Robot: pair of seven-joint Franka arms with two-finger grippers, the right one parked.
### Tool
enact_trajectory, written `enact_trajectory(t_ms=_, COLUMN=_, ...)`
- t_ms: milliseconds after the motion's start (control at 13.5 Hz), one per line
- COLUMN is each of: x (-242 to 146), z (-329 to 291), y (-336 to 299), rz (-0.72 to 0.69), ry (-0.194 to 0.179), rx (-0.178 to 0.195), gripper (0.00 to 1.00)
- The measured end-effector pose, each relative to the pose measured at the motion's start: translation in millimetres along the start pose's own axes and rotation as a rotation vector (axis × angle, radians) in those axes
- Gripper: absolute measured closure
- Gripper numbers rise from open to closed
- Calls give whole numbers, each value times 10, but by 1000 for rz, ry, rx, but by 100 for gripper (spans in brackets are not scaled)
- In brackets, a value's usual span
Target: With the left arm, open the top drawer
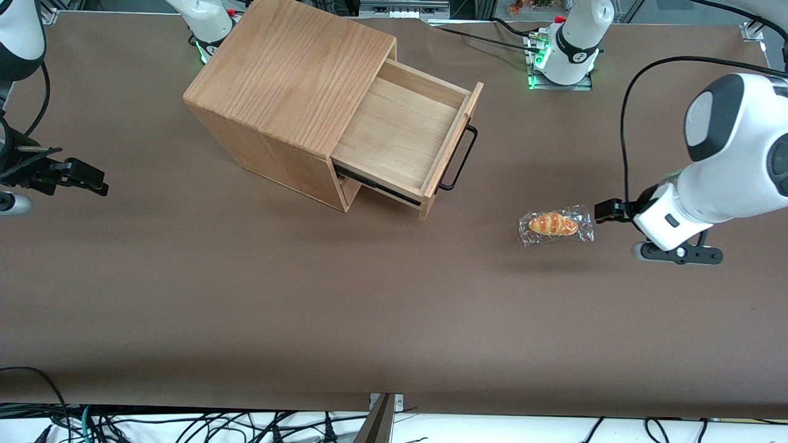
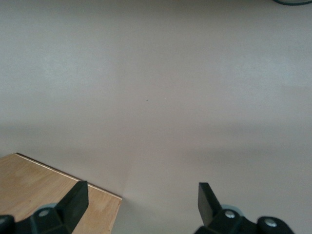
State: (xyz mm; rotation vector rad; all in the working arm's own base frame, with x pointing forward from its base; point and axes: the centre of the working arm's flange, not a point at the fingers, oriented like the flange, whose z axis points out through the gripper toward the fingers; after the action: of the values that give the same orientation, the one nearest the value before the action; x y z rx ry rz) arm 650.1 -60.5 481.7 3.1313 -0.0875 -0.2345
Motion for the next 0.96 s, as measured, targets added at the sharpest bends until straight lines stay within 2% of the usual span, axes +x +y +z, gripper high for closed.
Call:
enact_trajectory(t_ms=519, x=-4, z=-1, y=-457, rz=14, ry=-3, rx=52, gripper=0)
enact_trajectory(t_ms=816, x=-11, z=9, y=-654, rz=3, ry=-6, rx=55, gripper=0)
enact_trajectory(t_ms=965, x=-1, z=-5, y=-733, rz=52, ry=10, rx=30, gripper=0)
